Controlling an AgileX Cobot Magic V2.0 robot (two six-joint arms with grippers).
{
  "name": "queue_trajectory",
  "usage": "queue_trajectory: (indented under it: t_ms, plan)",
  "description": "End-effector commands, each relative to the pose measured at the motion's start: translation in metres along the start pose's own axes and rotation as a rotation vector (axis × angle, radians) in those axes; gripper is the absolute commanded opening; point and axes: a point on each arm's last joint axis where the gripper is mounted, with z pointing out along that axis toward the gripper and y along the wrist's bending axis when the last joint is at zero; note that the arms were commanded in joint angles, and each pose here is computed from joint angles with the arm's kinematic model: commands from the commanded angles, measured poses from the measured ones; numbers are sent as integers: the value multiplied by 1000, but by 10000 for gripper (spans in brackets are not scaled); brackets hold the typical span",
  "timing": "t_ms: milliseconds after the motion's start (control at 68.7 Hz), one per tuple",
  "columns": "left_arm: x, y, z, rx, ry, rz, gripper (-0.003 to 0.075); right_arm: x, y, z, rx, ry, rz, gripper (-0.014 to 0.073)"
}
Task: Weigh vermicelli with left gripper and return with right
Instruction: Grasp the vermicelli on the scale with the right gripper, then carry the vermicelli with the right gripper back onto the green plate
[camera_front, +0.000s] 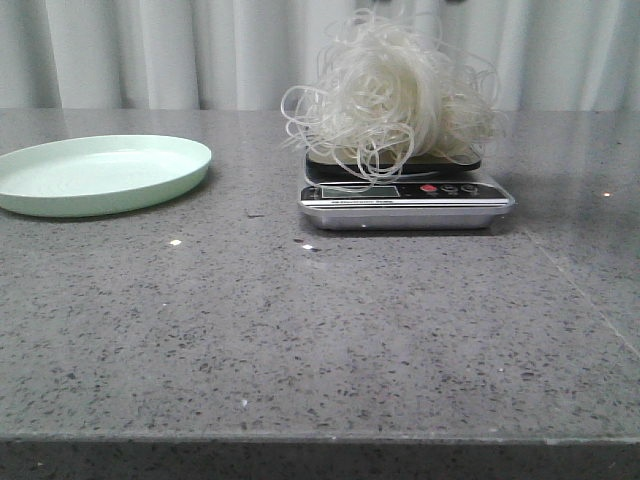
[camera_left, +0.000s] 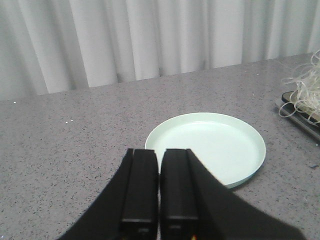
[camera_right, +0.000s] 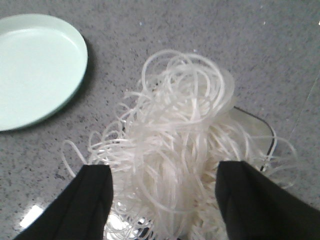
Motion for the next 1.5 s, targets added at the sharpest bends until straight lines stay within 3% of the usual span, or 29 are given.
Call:
queue_trajectory:
  t_ms: [0, 364, 466, 670, 932, 1194, 1485]
  plan:
    - [-16, 2, -2, -9, -107, -8, 136, -13, 0, 3, 5, -66, -35, 542]
    - [-16, 2, -2, -9, -107, -8, 136, 11, -5, 54, 10, 100, -67, 526]
    - [-16, 2, -2, -9, -107, -8, 136, 12, -5, 56, 10, 105, -66, 431]
    - [-16, 2, -2, -9, -107, -8, 136, 11, -5, 55, 10, 100, -67, 141]
    - [-16, 2, -2, -9, -107, -8, 136, 1, -5, 37, 17, 41, -70, 151]
    - [-17, 2, -2, -9, -111, -8, 136, -50, 0, -15, 21, -155, -87, 151]
    - [-19, 2, -3, -11, -140, -8, 136, -98, 47, -43, -85, -338, -154, 151]
